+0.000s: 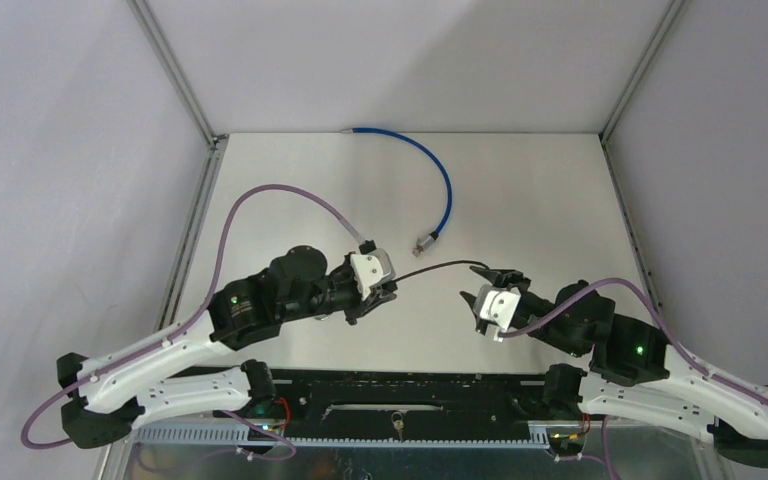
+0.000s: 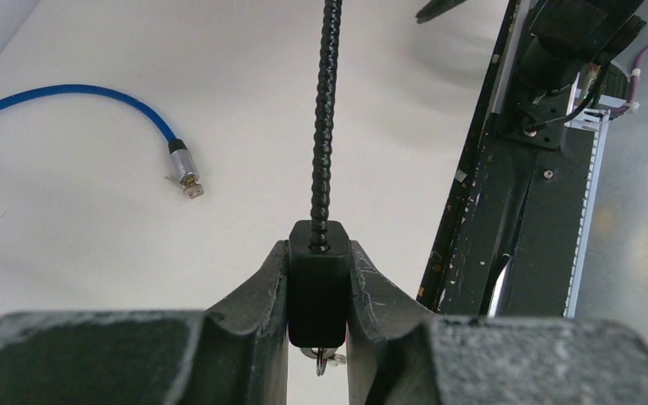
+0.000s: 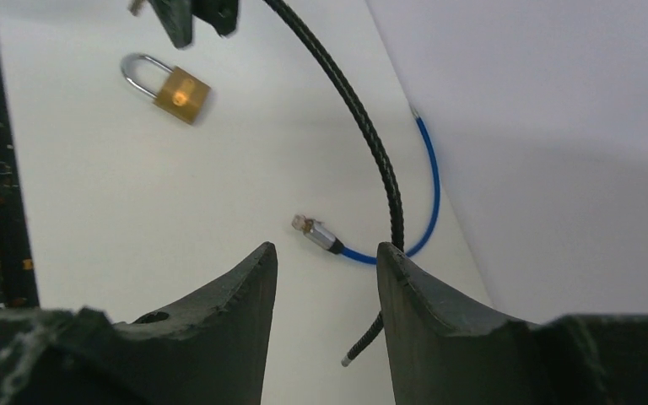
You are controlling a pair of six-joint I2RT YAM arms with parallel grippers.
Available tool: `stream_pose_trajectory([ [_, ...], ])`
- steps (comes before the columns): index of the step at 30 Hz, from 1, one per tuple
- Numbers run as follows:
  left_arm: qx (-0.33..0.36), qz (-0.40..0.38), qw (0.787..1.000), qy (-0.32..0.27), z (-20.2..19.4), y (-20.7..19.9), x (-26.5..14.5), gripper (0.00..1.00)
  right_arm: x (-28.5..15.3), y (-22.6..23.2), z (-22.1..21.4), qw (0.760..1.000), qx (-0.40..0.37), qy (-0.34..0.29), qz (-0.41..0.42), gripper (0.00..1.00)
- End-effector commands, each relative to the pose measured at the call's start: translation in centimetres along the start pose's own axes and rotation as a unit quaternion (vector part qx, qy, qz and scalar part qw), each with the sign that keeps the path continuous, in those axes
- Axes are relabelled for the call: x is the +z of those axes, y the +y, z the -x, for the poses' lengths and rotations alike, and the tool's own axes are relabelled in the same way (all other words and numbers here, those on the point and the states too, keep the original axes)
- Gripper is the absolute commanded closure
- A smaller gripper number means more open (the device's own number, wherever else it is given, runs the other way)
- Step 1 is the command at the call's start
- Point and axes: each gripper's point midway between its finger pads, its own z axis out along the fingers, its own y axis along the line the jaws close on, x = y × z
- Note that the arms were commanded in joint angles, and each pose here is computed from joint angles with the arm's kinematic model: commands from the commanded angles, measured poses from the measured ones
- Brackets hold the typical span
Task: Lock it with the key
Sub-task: Lock the lock.
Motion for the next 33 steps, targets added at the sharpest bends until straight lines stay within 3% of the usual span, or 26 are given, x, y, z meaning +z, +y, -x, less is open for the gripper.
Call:
stream_pose_trajectory([
  [1,-0.003,0.016,0.999,-0.038,2.3,0.7,-0.9,1.0,-0.4,-2.5,-0.6,0.997,0.009,0.015,-0.079,0.5],
  [9,-0.003,0.019,0.999,-0.039,2.4,0.8,-1.1,1.0,-0.7,-3.9,-2.3,0.99,0.012,0.046,-0.129,0.5],
  [16,-0.005,0.015,0.999,-0.037,2.2,0.6,-1.0,1.0,-1.1,-4.5,-2.4,0.988,0.036,0.033,-0.15,0.52],
  [27,-0.011,-0.004,0.999,-0.042,2.4,-0.1,-0.7,1.0,0.7,-4.2,-2.3,0.99,0.061,0.002,-0.128,0.54],
  [33,-0.012,-0.006,0.999,-0.042,2.3,-0.2,-0.6,1.0,1.3,-5.0,-2.9,0.988,0.078,0.001,-0.132,0.61],
])
